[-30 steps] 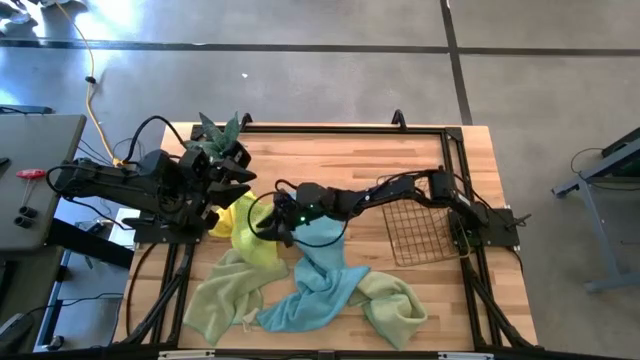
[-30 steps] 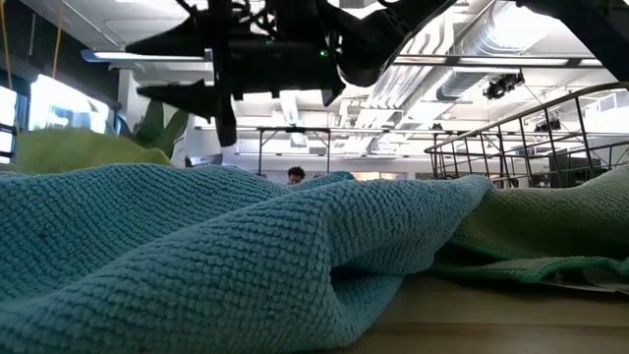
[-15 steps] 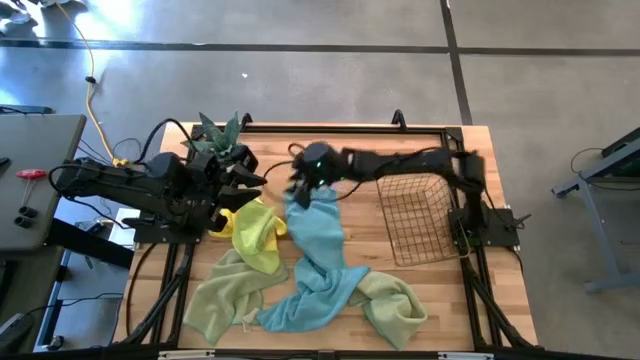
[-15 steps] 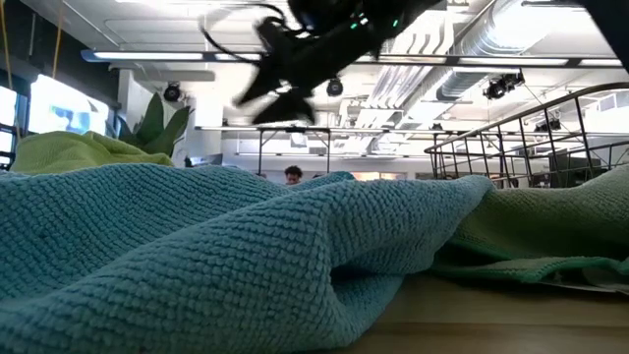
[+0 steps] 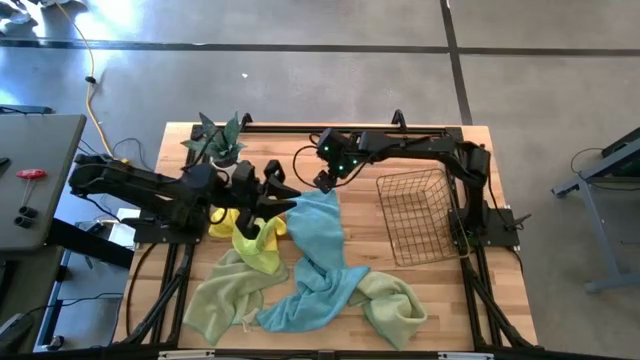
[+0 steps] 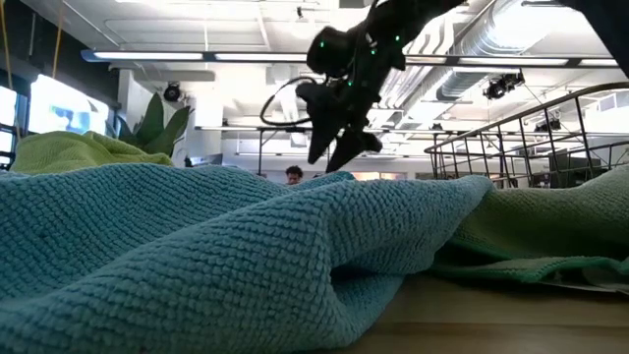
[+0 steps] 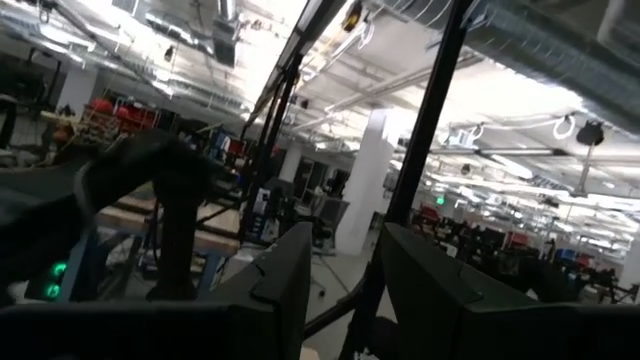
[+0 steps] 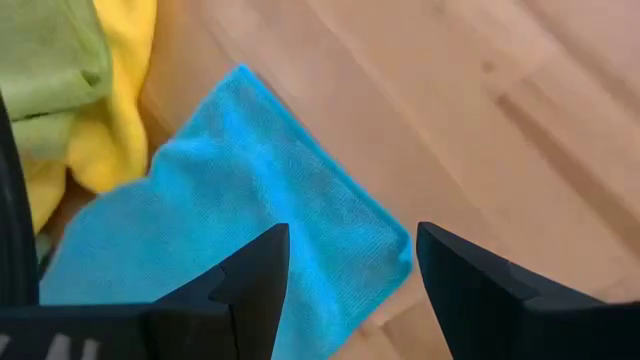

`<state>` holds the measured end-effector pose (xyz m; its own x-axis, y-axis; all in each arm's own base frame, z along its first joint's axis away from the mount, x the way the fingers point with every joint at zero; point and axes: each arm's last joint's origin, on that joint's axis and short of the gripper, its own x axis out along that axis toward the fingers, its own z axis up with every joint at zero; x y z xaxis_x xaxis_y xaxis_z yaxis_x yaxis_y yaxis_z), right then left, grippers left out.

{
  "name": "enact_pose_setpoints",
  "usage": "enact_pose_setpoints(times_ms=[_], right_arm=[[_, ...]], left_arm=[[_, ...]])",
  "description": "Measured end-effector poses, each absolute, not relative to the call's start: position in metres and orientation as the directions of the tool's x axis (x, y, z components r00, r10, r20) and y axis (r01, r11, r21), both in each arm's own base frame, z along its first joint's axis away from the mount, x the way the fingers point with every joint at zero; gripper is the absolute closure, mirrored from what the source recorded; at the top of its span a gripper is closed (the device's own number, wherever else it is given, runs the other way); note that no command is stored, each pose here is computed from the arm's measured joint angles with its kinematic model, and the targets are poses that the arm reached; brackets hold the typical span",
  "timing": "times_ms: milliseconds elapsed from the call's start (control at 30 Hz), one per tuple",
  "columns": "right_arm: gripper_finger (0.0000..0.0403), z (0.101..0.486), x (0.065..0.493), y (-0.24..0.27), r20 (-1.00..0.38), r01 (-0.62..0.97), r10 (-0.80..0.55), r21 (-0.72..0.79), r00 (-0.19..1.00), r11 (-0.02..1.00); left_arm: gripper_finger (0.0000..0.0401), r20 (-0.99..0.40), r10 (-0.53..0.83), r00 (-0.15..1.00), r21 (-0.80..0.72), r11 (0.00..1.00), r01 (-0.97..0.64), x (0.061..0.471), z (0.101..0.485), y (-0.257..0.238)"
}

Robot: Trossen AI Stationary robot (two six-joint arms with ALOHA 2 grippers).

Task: Fold microfiber towels
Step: Fold the top blue microfiber cloth

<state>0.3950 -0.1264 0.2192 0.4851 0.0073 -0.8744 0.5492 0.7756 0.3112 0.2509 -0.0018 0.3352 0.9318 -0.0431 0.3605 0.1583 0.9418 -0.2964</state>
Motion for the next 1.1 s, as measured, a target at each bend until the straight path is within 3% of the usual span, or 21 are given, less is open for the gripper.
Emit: enact_pose_setpoints(times_ms=[300, 733, 900, 1100], right_arm=[[0.0190, 0.170, 0.399, -0.135, -0.944, 0.518, 0.007, 0.187, 0.329, 0.834], [0.0196, 0.142, 0.405, -0.138, -0.947, 0.466, 0.095, 0.237, 0.308, 0.852], [0.0240, 0.142, 0.408, -0.131, -0.943, 0.439, 0.107, 0.244, 0.315, 0.865], [0.0327, 0.141, 0.408, -0.129, -0.945, 0.443, 0.102, 0.240, 0.311, 0.864]], left_arm=[[0.0286, 0.406, -0.034, 0.913, -0.335, 0.924, 0.183, 0.257, 0.334, -0.002], [0.0286, 0.405, -0.004, 0.914, -0.343, 0.926, 0.156, 0.257, 0.334, 0.002], [0.0286, 0.405, 0.023, 0.914, -0.343, 0.931, 0.128, 0.257, 0.334, 0.010], [0.0286, 0.404, 0.020, 0.915, -0.329, 0.936, 0.124, 0.256, 0.334, 0.019]])
